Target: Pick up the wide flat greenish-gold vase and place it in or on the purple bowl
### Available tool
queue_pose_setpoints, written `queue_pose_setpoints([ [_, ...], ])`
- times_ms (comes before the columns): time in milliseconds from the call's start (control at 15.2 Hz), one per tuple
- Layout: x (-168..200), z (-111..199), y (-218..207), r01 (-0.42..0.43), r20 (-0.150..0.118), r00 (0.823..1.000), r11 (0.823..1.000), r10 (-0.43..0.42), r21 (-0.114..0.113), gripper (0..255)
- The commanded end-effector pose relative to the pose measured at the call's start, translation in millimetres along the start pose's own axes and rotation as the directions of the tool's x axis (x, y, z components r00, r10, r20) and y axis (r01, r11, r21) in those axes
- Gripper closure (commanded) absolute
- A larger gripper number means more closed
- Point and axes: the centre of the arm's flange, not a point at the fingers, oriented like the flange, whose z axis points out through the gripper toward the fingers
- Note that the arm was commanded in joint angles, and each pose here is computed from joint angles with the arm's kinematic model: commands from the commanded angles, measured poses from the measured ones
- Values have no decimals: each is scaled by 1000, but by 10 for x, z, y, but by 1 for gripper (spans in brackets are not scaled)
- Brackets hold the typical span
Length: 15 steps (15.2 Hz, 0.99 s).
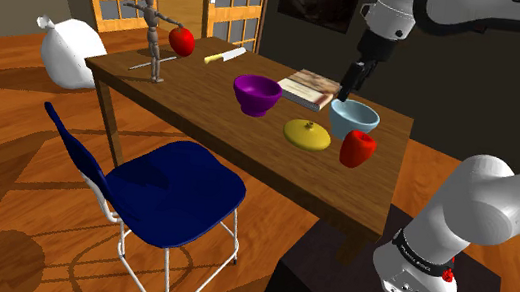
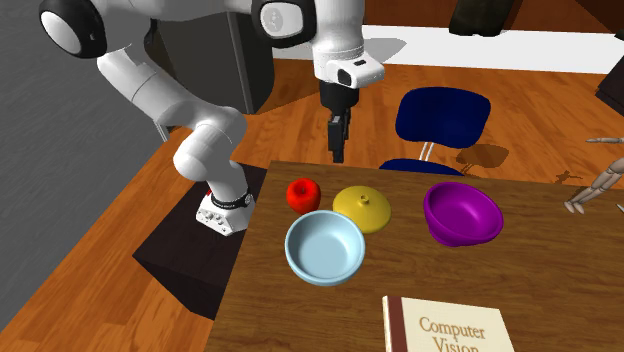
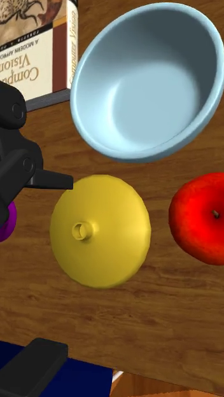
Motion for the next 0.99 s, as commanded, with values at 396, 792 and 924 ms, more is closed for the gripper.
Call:
queue_pose_setpoints([
  [396, 293, 1005, 56, 51, -9, 999, 998, -51, 34, 0],
  [792, 304, 1301, 48, 53, -9, 999, 998, -52, 35, 0],
  [924, 305, 1437, 43, 53, -9, 999, 998, -52, 35, 0],
])
